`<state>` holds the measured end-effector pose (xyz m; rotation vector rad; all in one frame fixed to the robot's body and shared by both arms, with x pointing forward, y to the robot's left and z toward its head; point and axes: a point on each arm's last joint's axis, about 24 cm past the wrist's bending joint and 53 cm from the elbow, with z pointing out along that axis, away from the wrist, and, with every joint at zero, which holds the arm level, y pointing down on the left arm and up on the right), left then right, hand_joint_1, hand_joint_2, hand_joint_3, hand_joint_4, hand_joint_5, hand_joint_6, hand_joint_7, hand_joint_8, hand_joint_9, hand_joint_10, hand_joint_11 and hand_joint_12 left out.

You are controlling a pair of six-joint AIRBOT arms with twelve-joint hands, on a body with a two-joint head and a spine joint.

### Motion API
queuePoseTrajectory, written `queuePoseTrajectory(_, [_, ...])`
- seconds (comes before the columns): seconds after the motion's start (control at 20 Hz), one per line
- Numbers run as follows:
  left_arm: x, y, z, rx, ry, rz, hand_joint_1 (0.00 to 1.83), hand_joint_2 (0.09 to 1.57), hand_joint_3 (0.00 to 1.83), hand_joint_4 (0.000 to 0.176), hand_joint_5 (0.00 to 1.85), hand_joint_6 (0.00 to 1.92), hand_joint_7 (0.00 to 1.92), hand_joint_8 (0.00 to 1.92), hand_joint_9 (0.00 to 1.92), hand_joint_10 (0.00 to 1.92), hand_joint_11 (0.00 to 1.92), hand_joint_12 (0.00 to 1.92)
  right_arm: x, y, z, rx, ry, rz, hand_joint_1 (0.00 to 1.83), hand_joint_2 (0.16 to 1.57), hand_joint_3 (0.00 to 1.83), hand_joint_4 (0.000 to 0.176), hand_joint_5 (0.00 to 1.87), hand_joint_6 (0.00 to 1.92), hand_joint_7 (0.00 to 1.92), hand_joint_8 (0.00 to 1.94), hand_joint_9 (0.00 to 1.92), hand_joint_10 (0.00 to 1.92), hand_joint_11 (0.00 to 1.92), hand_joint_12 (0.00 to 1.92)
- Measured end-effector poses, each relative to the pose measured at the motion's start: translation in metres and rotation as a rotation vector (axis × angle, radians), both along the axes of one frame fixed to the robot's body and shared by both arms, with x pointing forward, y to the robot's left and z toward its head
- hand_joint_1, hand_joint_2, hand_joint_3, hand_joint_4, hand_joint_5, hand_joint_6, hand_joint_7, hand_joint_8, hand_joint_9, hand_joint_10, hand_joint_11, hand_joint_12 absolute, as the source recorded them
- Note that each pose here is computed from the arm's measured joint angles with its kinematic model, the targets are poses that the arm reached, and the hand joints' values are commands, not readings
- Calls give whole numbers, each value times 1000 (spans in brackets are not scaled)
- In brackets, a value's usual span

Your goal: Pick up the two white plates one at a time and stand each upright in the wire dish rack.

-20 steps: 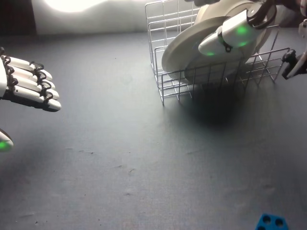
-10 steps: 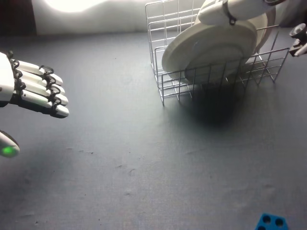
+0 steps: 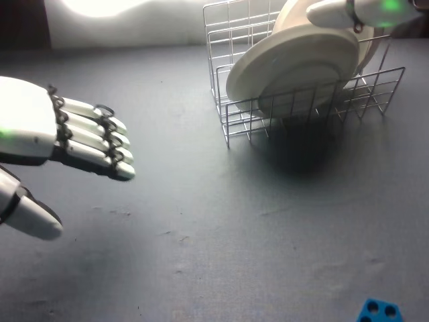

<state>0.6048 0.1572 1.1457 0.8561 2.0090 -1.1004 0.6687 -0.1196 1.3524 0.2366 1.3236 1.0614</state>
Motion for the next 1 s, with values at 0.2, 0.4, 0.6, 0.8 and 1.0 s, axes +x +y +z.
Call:
queuePoseTrajectory(0.2, [-20, -25, 2, -17, -26, -70, 0, 1202, 1, 0, 391, 16, 514, 30, 463, 43, 0, 808, -14, -6, 3, -51, -50, -42, 847, 935, 6, 0, 653, 33, 788, 25, 722, 33, 220, 1058])
queuePoseTrajectory(0.4, [-26, -30, 5, -25, -38, -86, 0, 1228, 1, 0, 562, 14, 804, 54, 679, 90, 7, 1013, -18, -14, 7, -72, -71, -70, 856, 953, 2, 0, 788, 43, 903, 46, 820, 66, 239, 1147])
queuePoseTrajectory(0.6, [-21, -29, 10, -30, -56, -70, 0, 1291, 1, 0, 780, 174, 514, 1173, 433, 1267, 126, 1452, -22, -9, 5, -106, -74, -57, 811, 943, 0, 0, 854, 405, 1104, 45, 938, 283, 434, 1367])
queuePoseTrajectory(0.8, [-27, -39, 17, -52, -59, -91, 294, 1327, 2, 0, 784, 1908, 826, 1918, 832, 1919, 868, 1920, -22, -9, 3, -119, -75, -63, 657, 952, 5, 0, 819, 1905, 978, 1911, 1041, 1906, 1060, 1916])
queuePoseTrajectory(1.0, [-26, -40, 21, -61, -59, -89, 582, 1276, 0, 0, 1485, 1921, 1607, 1921, 1625, 1921, 1701, 1921, -21, -8, -8, -119, -49, -54, 552, 905, 0, 0, 1190, 1921, 1326, 1941, 1358, 1921, 1464, 1921])
